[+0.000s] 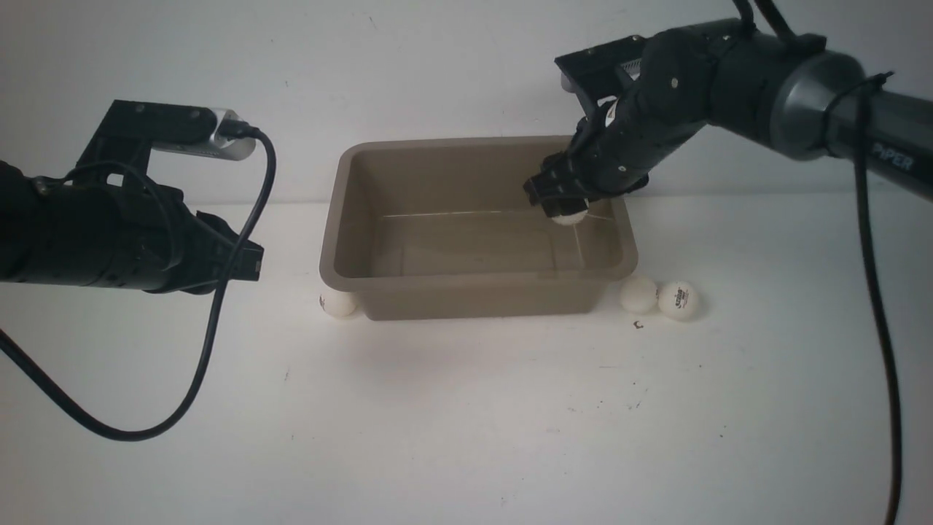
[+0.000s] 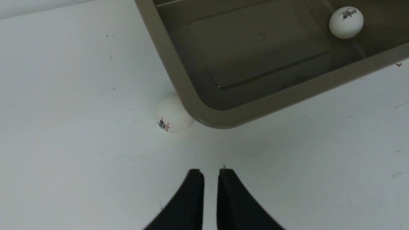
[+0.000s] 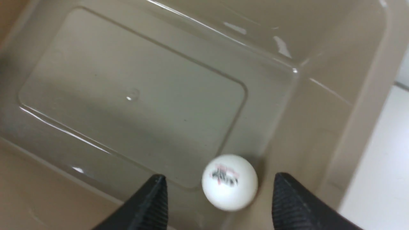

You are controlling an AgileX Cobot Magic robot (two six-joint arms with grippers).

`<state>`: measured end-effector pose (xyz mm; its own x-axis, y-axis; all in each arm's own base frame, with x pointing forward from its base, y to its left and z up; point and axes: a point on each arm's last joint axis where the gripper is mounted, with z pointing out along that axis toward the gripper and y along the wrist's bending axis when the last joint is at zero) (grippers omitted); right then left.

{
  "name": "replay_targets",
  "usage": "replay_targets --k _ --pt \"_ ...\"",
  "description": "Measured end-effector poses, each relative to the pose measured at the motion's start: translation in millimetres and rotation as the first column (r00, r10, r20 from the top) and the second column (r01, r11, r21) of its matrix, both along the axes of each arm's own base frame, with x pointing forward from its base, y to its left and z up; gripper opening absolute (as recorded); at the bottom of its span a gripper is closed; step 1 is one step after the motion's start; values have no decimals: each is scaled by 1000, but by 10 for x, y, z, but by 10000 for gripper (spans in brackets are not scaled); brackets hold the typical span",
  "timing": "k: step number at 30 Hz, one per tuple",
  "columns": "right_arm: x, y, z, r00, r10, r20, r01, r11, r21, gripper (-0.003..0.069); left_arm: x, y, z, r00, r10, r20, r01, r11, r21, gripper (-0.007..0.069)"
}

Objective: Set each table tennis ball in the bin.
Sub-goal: Use the right arm to put the table tennis ball into the box, then use the right arm to clamp the table tennis ball closest to it

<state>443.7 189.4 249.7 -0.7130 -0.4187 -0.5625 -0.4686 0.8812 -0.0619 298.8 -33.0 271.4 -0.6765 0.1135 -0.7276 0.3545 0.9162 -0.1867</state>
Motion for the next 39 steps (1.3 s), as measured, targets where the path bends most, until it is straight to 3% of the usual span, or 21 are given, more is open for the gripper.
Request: replay_targets --k 6,12,22,39 --pt "-116 -232 263 1000 -6 -5 5 988 -154 408 0 0 0 1000 0 0 0 1000 0 51" --pt "-158 -556 379 997 -34 -63 24 987 -159 410 -1 -1 0 1000 -1 -1 1 1000 0 51" --pt "-301 -731 -49 975 34 -218 -72 983 -170 410 -3 -2 -1 1000 -3 -3 3 1000 -1 51" --pt "-256 -744 -426 976 83 -200 -126 969 -212 410 -6 -5 -3 1000 -6 -6 6 1000 -3 51"
